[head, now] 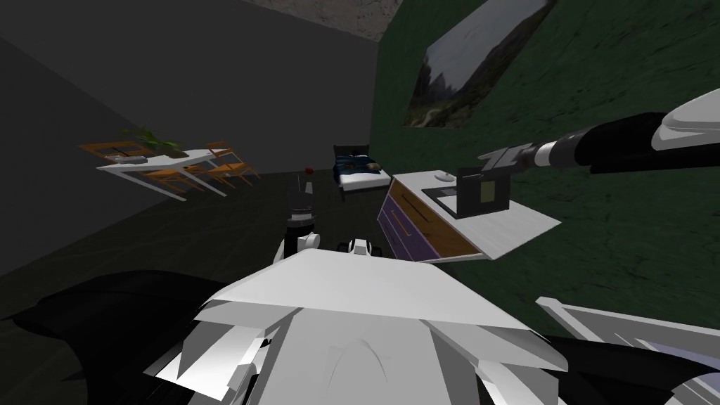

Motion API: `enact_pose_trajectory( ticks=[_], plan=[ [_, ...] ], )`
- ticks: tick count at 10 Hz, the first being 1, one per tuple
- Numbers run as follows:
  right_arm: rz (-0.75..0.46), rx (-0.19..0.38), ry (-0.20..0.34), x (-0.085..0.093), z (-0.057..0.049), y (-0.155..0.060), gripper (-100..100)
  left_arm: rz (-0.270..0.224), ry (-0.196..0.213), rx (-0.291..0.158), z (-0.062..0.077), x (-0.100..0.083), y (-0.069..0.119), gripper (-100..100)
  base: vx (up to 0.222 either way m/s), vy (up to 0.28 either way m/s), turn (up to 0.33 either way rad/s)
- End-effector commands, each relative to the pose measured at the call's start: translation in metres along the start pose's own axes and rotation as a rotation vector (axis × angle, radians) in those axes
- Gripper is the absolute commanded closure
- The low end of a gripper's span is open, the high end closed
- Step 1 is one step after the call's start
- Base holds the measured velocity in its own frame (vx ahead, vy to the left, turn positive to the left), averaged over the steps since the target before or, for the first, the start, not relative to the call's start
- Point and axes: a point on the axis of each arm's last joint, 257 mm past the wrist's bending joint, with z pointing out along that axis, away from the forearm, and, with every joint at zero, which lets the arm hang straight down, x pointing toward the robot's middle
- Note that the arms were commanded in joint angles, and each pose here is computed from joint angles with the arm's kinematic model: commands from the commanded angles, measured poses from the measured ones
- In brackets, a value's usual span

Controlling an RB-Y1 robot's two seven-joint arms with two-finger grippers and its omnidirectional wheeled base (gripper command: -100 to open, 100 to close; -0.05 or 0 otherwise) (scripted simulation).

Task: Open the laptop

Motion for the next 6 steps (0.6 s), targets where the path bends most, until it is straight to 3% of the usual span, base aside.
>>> enact_pose_trajectory(
  ticks=[1, 3, 5, 6],
  plan=[
    [0.002, 0.03, 0.056, 0.026, 0.0, -0.009, -100, 0.0, 0.0, 0.0, 0.0, 0.0, 0.0, 0, 0.075, 0.17, -0.077],
    [-0.001, 0.059, 0.119, 0.053, -0.002, -0.017, -100, 0.0, 0.0, 0.0, 0.0, 0.0, 0.0, 0, 0.081, 0.175, -0.107],
    [-0.002, 0.063, 0.128, 0.057, -0.002, -0.018, -100, 0.0, 0.0, 0.0, 0.0, 0.0, 0.0, 0, 0.041, 0.106, -0.04],
    [-0.004, 0.078, 0.16, 0.07, -0.004, -0.023, -100, 0.0, 0.0, 0.0, 0.0, 0.0, 0.0, 0, 0.038, 0.078, -0.066]
  ],
)
